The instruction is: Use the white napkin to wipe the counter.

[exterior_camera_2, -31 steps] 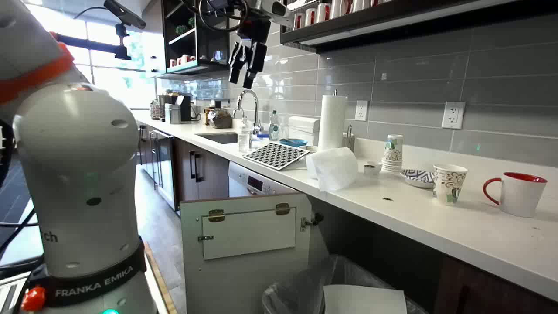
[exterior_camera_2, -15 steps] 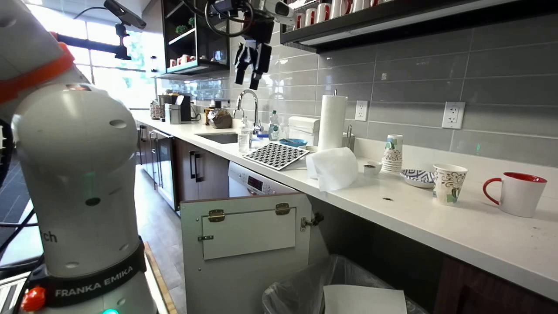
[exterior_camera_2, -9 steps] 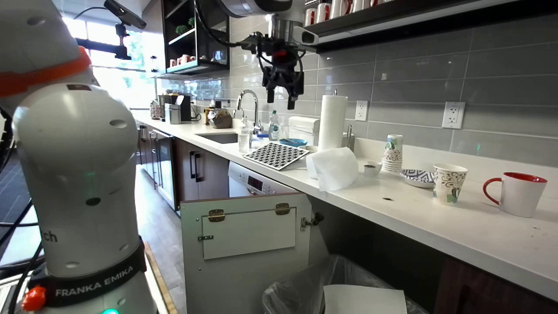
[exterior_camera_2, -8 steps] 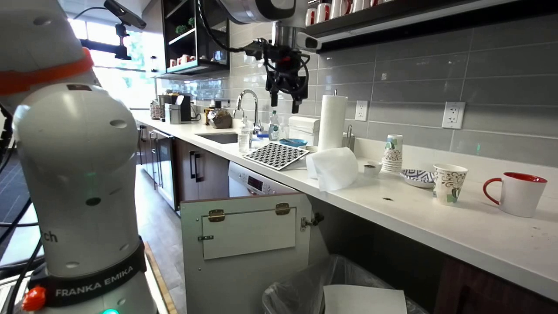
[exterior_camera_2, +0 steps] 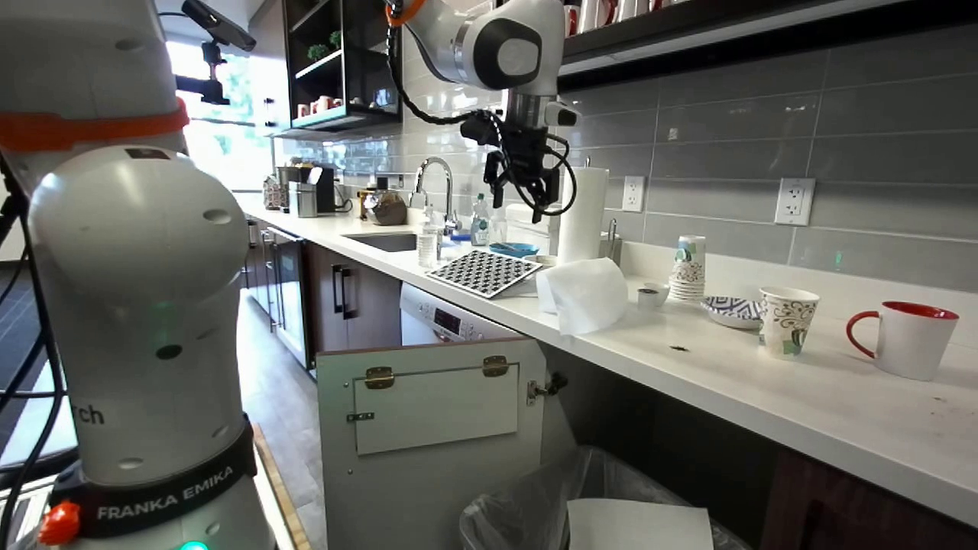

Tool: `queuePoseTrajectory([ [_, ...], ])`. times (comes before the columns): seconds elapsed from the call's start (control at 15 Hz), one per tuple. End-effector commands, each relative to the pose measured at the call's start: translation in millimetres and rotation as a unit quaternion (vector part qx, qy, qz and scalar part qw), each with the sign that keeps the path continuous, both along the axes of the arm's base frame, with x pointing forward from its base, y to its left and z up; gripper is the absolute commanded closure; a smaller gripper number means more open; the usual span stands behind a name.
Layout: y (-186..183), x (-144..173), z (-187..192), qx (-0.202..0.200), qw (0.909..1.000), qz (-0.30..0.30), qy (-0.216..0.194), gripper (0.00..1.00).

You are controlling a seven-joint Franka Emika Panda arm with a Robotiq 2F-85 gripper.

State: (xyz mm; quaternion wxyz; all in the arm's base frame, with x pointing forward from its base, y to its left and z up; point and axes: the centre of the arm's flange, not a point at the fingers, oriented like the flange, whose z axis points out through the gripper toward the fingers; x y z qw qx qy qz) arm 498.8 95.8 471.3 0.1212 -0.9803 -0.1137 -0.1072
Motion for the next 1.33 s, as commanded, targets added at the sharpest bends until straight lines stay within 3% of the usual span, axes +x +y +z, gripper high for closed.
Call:
queuePoseTrajectory([
  [0.0,-0.5,-0.8,3.3,0.0,1.0,0.0,-0.003,0.0],
  [0.27,-0.4,-2.0,6.8,0.001,1.0,-0.001,-0.006,0.0],
  [0.4,-5.5,-2.7,15.6,-0.065,0.996,-0.055,-0.025,0.0],
  [0.73,8.9,33.0,10.3,-0.144,0.9777,-0.099,-0.117,0.0],
  [0.93,13.6,48.7,-2.3,-0.153,0.9752,-0.106,-0.12,0.0],
  [1.27,14.7,71.5,-23.0,-0.132,0.9818,-0.094,-0.099,0.0],
])
